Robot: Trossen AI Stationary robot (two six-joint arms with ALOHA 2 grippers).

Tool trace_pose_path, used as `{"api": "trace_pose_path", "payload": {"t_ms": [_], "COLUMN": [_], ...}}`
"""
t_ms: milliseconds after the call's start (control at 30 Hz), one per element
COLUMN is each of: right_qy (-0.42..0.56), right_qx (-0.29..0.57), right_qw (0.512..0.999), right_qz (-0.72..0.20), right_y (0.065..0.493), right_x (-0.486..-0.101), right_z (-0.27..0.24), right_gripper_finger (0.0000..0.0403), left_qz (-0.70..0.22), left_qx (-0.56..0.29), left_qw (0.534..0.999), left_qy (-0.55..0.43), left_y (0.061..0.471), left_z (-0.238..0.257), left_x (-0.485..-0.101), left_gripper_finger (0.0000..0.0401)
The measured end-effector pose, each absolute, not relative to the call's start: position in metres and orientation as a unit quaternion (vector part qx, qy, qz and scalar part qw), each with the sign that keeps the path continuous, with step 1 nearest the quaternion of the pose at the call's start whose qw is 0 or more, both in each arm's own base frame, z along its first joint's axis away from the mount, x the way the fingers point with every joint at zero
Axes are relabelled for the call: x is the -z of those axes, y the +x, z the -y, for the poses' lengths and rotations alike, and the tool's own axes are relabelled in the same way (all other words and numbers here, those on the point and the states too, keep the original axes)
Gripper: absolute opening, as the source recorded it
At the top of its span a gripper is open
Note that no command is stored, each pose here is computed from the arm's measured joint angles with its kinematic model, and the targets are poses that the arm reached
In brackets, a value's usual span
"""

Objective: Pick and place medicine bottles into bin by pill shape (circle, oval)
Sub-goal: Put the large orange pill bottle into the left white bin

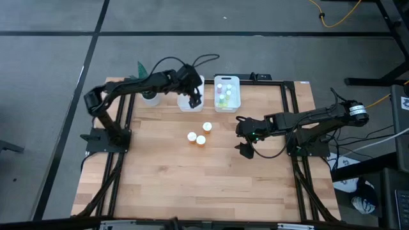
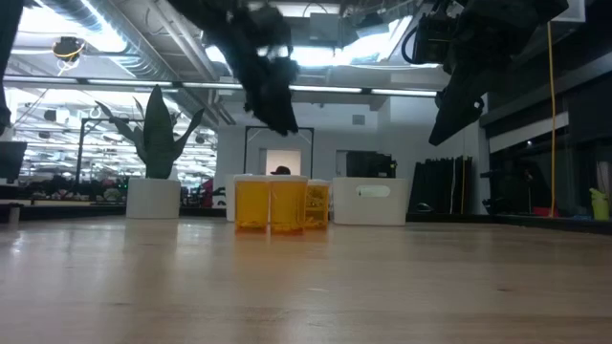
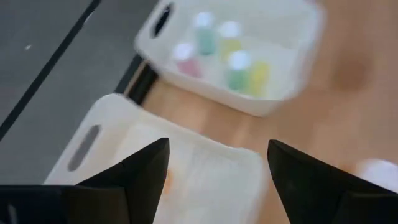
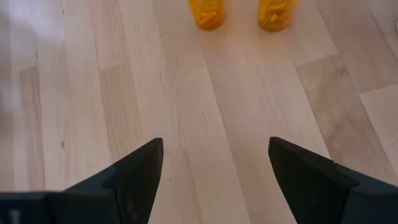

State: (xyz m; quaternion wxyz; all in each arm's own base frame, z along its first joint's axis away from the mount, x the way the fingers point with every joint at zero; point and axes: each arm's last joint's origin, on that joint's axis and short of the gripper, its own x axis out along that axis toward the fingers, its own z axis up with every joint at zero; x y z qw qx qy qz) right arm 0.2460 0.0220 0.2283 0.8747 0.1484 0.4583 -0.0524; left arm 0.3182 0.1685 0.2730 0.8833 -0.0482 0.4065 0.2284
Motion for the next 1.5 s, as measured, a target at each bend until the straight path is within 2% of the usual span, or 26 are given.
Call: {"api": "trace_pose_path", "payload": {"t_ms": [167,367,633,800,967,1100,1267,1500], "right_qy": [0.147,0.145,0.148,0.148,0.147,0.147,0.148,0.148], "right_qx": [0.052,0.051,0.052,0.053,0.052,0.052,0.052,0.052], "right_qw": [0.875,0.875,0.875,0.874,0.875,0.876,0.875,0.875], "right_qz": [-0.459,-0.459,-0.459,-0.459,-0.458,-0.457,-0.457,-0.457], "right_y": [0.246,0.246,0.246,0.246,0.246,0.246,0.246,0.246], "right_x": [-0.228,-0.228,-0.228,-0.228,-0.228,-0.229,-0.229,-0.229], "right_z": [-0.022,-0.022,-0.022,-0.022,-0.022,-0.022,-0.022,-0.022], "right_gripper_finger": [0.0292,0.0292,0.0292,0.0292,0.0292,0.0292,0.0292,0.0292], "left_qz": [-0.439,-0.512,-0.586,-0.592,-0.55,-0.522,-0.523,-0.482], "left_qx": [-0.18,-0.15,-0.111,-0.149,-0.126,-0.113,-0.099,-0.075], "left_qw": [0.88,0.843,0.801,0.79,0.822,0.843,0.845,0.872], "left_qy": [-0.034,-0.069,-0.06,-0.054,-0.081,-0.067,-0.055,-0.039], "left_y": [0.304,0.283,0.278,0.273,0.277,0.286,0.298,0.312], "left_z": [-0.124,-0.08,-0.036,-0.026,-0.023,-0.02,-0.019,-0.019], "left_x": [-0.297,-0.303,-0.259,-0.229,-0.19,-0.165,-0.147,-0.145], "left_gripper_finger": [0.0264,0.026,0.0259,0.0259,0.0259,0.0259,0.0259,0.0259]}}
